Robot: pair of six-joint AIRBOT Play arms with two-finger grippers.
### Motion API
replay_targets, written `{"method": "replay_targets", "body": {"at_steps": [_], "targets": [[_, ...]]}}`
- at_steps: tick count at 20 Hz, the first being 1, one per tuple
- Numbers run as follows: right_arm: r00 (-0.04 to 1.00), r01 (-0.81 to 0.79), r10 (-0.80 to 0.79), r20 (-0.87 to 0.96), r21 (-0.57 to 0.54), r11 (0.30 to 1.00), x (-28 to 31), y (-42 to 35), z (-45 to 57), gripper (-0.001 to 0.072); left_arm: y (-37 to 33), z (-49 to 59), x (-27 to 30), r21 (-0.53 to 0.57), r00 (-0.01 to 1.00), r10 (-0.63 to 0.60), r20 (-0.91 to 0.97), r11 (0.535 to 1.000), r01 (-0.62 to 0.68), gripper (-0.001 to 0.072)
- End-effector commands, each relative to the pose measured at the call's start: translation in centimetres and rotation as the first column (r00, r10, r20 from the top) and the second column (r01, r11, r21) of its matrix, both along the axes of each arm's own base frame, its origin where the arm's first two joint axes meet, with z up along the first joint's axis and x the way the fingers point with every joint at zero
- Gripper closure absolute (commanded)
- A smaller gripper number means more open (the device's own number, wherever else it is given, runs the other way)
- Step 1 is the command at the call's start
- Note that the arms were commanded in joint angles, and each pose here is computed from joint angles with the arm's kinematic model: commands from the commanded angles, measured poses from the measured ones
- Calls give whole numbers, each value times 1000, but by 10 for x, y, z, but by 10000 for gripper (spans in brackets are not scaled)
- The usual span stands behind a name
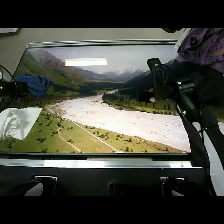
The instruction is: Fold the clothes and pants, and hang the long-sleeved shirts on hangers.
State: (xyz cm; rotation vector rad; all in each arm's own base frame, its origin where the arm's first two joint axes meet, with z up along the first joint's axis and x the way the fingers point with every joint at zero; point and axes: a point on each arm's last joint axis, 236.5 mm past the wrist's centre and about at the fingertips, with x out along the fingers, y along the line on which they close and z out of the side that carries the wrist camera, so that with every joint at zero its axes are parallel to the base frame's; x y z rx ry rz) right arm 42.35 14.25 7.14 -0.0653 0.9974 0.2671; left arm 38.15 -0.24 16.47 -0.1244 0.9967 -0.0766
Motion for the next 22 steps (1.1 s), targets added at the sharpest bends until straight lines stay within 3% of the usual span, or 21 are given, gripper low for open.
{"method": "replay_targets", "body": {"at_steps": [1,22], "targets": [[1000,-1,1,0,1,1000,0,1,0,680,0,0,0,0,1000,1,0,1000,-1,686],[1000,-1,1,0,2,1000,0,1,0,680,0,0,-1,-13,1000,19,-5,1000,-19,670]]}}
